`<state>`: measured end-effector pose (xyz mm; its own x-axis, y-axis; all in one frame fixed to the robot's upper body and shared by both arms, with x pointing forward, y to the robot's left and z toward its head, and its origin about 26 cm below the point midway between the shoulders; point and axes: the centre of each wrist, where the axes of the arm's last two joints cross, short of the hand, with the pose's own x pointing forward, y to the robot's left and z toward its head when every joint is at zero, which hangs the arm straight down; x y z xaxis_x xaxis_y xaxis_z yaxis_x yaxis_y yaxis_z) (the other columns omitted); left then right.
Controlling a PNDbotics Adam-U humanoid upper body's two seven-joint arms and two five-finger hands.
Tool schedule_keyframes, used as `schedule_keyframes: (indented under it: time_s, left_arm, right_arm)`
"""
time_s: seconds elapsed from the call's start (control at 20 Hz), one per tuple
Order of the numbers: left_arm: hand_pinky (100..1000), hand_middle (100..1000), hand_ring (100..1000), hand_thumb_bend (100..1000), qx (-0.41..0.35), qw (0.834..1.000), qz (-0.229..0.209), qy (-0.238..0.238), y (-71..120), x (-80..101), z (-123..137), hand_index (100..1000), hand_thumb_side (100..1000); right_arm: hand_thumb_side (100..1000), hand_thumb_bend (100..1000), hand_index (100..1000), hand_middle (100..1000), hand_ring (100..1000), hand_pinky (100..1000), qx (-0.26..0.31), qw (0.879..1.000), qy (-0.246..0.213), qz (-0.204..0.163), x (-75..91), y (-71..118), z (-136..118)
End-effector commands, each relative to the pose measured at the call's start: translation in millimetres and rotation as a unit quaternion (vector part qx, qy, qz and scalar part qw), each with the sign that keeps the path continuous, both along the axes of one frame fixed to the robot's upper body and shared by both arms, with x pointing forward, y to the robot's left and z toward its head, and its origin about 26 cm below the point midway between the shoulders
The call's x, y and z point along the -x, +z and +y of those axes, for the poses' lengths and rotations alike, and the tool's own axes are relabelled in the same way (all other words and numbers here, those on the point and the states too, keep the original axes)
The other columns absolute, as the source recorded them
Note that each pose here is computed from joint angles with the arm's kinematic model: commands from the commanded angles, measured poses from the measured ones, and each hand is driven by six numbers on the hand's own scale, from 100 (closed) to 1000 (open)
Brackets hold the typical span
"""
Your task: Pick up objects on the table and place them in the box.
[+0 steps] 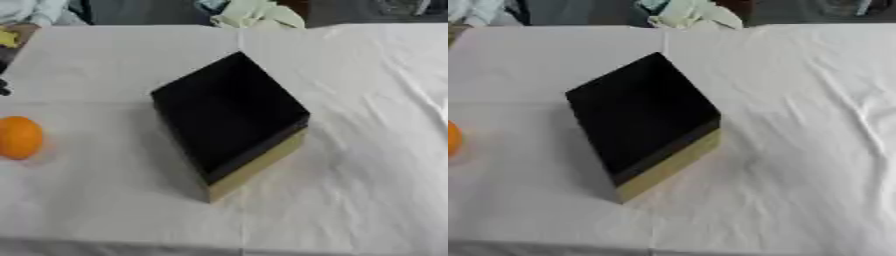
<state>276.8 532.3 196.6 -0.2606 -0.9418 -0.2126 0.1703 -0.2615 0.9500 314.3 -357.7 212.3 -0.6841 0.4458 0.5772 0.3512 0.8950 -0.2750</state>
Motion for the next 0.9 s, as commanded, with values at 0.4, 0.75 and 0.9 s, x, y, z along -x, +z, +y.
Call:
schedule_keyframes:
  time_s: [0.4,0.75,0.9]
  left_arm:
    - [715,909,868,664,-0.004,0.999,0.029,0.035,4.4,-4.0,11.1,927,155]
    - [698,906,868,605,0.011,0.998,0.045,0.045,-3.9,-15.3,11.9,919,100]
    - [671,897,862,578,0.02,0.998,0.056,0.034,-7.8,-20.5,8.4,912,100]
  right_arm:
    - [777,100,836,590,576,667,0.011,1.0,0.001,-0.011,2.1,9.5,0.1]
    - [780,100,836,589,575,667,0.01,1.0,0.006,-0.01,1.5,8.7,1.5]
    - [781,100,836,589,575,667,0.008,1.0,0.007,-0.01,1.4,8.6,1.9]
